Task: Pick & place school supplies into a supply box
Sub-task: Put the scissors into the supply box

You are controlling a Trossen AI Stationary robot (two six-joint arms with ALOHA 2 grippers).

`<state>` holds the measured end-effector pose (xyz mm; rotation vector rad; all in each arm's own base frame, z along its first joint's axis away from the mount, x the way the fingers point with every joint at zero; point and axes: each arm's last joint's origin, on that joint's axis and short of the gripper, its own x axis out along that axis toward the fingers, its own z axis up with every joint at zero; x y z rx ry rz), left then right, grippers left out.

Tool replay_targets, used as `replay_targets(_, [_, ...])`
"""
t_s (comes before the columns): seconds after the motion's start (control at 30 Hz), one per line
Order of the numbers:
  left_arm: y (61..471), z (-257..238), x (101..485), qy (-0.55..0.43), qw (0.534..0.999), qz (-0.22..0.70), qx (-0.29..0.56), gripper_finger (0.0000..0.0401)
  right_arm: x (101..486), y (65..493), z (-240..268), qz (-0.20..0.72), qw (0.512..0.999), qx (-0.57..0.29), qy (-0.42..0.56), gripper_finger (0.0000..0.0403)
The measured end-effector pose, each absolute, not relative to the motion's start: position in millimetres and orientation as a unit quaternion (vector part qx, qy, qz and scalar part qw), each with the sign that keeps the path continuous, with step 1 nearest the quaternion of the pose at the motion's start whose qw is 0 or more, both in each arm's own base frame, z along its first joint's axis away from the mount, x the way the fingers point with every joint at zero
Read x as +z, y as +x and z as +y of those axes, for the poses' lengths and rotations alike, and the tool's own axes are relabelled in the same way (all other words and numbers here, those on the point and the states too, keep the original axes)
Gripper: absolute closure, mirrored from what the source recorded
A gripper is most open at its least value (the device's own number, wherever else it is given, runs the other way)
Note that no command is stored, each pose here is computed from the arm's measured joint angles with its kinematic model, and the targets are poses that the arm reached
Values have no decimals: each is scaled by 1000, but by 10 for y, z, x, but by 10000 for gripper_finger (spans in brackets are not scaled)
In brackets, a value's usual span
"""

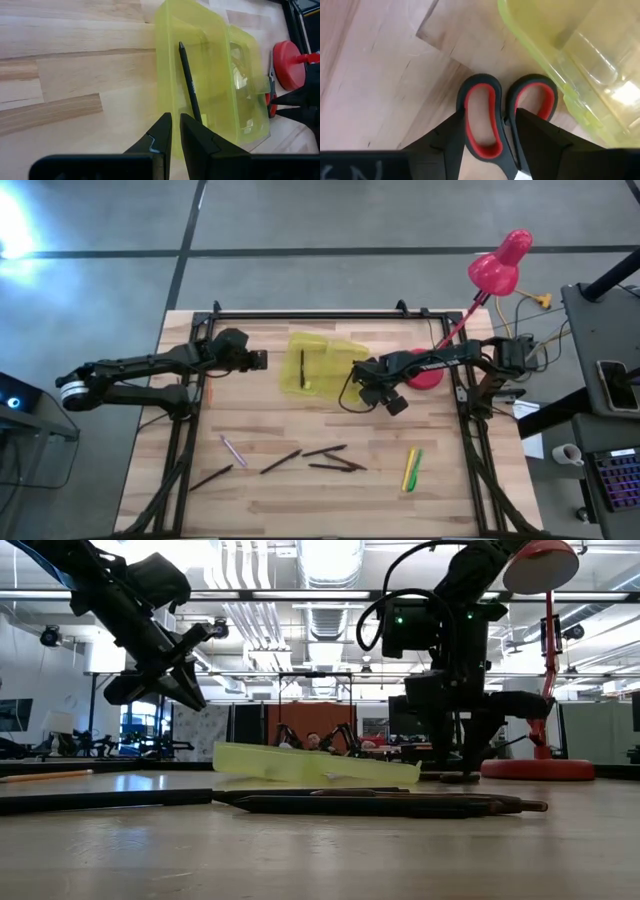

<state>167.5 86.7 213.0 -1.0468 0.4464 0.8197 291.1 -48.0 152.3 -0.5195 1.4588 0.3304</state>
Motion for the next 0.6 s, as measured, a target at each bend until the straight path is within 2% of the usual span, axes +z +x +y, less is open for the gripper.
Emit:
replay_targets(0.3, [1675,867,2130,-482,764,205,377,379,1607,2940,-500,650,708,148,-234,224])
replay_targets(0.47, [1675,867,2130,-482,764,205,377,379,1542,2954,-548,632,726,135,-235,225])
replay_targets(0.6, [1675,867,2130,-482,764,205,377,379,1456,2881,-568,642,720,137,-228,231])
